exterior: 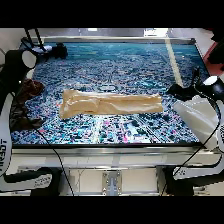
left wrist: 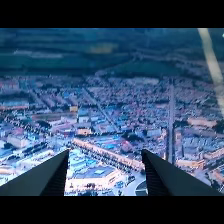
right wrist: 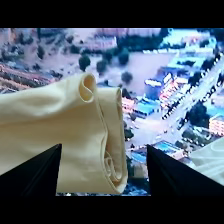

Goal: Fold the shirts.

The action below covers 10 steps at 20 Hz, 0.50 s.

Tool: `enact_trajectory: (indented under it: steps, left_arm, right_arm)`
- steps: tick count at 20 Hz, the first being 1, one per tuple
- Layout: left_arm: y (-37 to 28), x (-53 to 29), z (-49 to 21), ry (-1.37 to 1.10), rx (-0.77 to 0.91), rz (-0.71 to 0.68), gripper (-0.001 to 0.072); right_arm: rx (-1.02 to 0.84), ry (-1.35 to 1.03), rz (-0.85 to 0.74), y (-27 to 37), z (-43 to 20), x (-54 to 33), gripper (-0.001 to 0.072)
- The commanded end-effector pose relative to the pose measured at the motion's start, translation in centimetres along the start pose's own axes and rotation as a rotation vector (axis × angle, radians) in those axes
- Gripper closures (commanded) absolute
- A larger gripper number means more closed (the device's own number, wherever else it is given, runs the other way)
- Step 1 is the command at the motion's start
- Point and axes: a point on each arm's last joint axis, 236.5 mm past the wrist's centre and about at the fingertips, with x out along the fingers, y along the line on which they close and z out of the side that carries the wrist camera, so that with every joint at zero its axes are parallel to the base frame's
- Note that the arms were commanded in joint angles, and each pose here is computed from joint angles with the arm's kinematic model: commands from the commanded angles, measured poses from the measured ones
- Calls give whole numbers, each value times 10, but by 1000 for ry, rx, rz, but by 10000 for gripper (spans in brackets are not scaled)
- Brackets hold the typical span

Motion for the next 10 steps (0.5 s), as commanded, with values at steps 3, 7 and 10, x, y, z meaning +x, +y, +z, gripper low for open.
enact_trajectory:
  steps: [3,7,10]
  left_arm:
    - [-48,-15,21,-77,138,-97,116]
    - [-83,-15,15,-78,191,-152,116]
    - [-88,-11,8,-58,189,-163,116]
  right_arm:
    - [58,183,207,1,-44,50,102]
    - [56,140,195,-2,-35,77,102]
    - [67,108,240,7,-27,80,103]
